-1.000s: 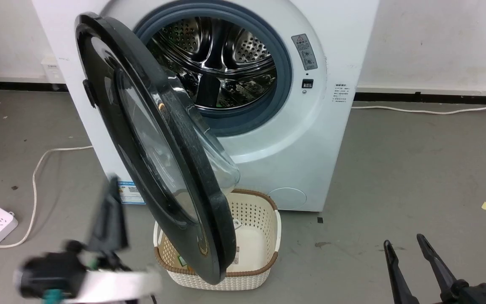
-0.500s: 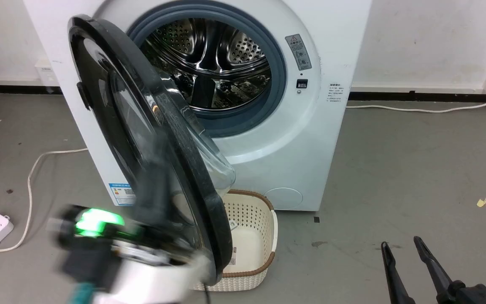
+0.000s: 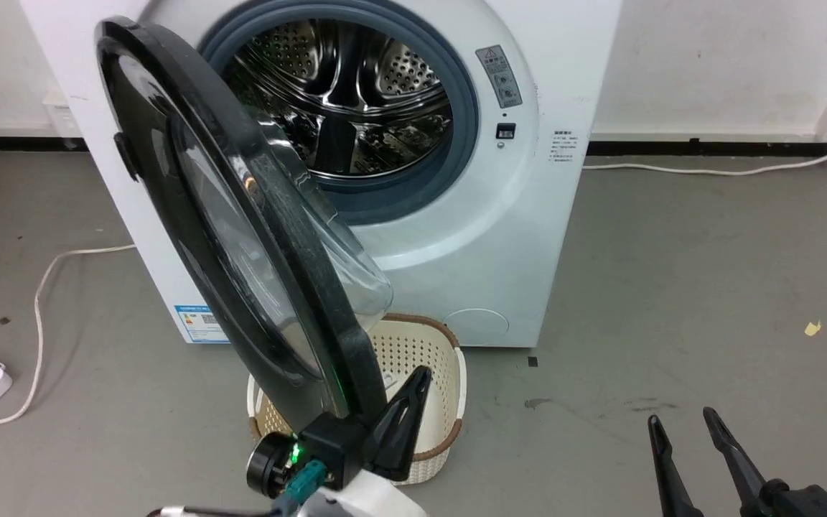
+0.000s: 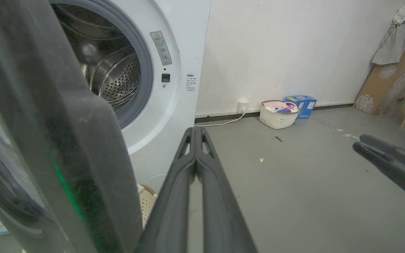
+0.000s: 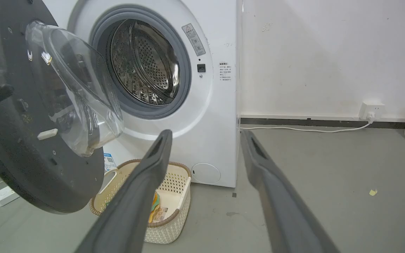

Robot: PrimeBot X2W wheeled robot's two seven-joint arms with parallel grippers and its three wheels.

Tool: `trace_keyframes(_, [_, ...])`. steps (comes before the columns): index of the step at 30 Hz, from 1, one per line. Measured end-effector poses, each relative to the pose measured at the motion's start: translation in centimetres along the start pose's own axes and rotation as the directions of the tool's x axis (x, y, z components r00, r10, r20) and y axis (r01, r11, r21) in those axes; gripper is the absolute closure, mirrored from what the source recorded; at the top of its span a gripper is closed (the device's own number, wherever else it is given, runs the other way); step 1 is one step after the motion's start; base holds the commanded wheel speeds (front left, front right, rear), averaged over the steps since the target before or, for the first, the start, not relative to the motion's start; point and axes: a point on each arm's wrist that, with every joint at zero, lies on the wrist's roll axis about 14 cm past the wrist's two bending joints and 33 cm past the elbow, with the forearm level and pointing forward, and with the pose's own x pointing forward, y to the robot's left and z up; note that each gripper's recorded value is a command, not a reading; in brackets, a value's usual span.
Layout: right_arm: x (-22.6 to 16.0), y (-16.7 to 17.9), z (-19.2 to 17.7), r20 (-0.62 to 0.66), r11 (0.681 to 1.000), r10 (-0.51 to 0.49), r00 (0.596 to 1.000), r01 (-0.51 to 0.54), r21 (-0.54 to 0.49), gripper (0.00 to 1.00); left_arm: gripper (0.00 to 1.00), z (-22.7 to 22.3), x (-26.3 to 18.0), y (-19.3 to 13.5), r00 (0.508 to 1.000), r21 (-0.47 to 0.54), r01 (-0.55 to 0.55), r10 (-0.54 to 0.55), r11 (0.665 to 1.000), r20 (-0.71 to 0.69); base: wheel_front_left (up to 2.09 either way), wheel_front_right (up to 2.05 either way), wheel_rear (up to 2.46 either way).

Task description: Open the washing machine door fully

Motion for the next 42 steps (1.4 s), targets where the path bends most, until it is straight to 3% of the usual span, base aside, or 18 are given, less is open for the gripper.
trace_keyframes(5, [0.0,0.0,-0.4,-0.013,1.000,-0.002,1.000,0.002,0.003,0.00,1.00,-2.7,0.3,2.0,0.994,-0.003,-0.076,0.076,0.997,-0.083,0.00,0.00,0.00])
trace_keyframes(14, [0.7,1.1,-0.8,-0.024,0.999,0.037,0.999,-0.036,0.017,0.00,1.00,-2.6,0.0,4.0,0.986,-0.004,-0.157,0.157,0.988,-0.049,0.00,0.00,0.00])
trace_keyframes(19, [1.6,2.6,-1.1,-0.028,0.996,0.091,0.995,-0.091,0.023,0.00,1.00,-2.2,-1.6,5.7,0.975,0.005,-0.218,0.218,0.976,-0.037,0.00,0.00,0.00])
trace_keyframes(26, [3.6,7.3,-2.1,-0.050,0.970,0.240,0.969,-0.237,0.052,0.00,1.00,-0.5,-6.2,9.9,0.926,0.037,-0.377,0.377,0.925,0.010,0.00,0.00,0.00])
trace_keyframes(28, [4.1,9.0,-2.6,-0.064,0.955,0.295,0.953,-0.292,0.061,0.00,1.00,0.5,-7.9,11.7,0.892,0.049,-0.451,0.450,0.891,0.037,0.00,0.00,0.00])
trace_keyframes(31, [4.4,10.2,-3.0,-0.074,0.943,0.329,0.941,-0.325,0.068,0.00,1.00,1.0,-9.1,12.9,0.868,0.051,-0.496,0.494,0.867,0.052,0.00,0.00,0.00])
trace_keyframes(33, [4.7,12.0,-3.6,-0.087,0.923,0.382,0.920,-0.376,0.078,0.00,1.00,1.8,-11.3,14.9,0.820,0.060,-0.572,0.568,0.818,0.072,0.00,0.00,0.00])
trace_keyframes(34, [4.7,12.0,-3.6,-0.087,0.923,0.382,0.920,-0.376,0.078,0.00,1.00,1.8,-11.3,14.9,0.820,0.060,-0.572,0.568,0.818,0.072,0.00,0.00,0.00])
trace_keyframes(35, [4.8,12.9,-4.1,-0.097,0.911,0.411,0.907,-0.404,0.082,0.00,1.00,2.3,-12.6,16.3,0.782,0.055,-0.623,0.618,0.780,0.084,0.00,0.00,0.00])
trace_keyframes(36, [4.8,12.9,-4.1,-0.097,0.911,0.411,0.907,-0.404,0.082,0.00,1.00,2.3,-12.6,16.3,0.782,0.055,-0.623,0.618,0.780,0.084,0.00,0.00,0.00])
trace_keyframes(37, [5.0,13.5,-4.6,-0.111,0.903,0.429,0.896,-0.421,0.086,0.00,1.00,2.6,-14.0,17.8,0.739,0.045,-0.673,0.668,0.738,0.087,0.00,0.00,0.00])
trace_keyframes(38, [5.1,13.8,-5.0,-0.120,0.899,0.436,0.892,-0.428,0.088,0.00,1.00,2.6,-14.6,18.6,0.718,0.044,-0.695,0.690,0.718,0.087,0.00,0.00,0.00])
trace_keyframes(39, [5.1,13.8,-5.0,-0.120,0.899,0.436,0.892,-0.428,0.088,0.00,1.00,2.6,-14.6,18.6,0.718,0.044,-0.695,0.690,0.718,0.087,0.00,0.00,0.00])
trace_keyframes(40, [5.2,14.1,-5.8,-0.138,0.893,0.449,0.883,-0.440,0.090,0.00,1.00,2.9,-15.8,20.3,0.678,0.049,-0.735,0.730,0.676,0.087,0.00,0.00,0.00])
trace_keyframes(41, [5.2,14.1,-5.8,-0.138,0.893,0.449,0.883,-0.440,0.090,0.00,1.00,2.9,-15.8,20.3,0.678,0.049,-0.735,0.730,0.676,0.087,0.00,0.00,0.00])
trace_keyframes(42, [5.3,14.4,-6.5,-0.155,0.889,0.458,0.876,-0.449,0.088,0.00,1.00,3.2,-16.8,22.0,0.641,0.058,-0.768,0.763,0.638,0.087,0.00,0.00,0.00])
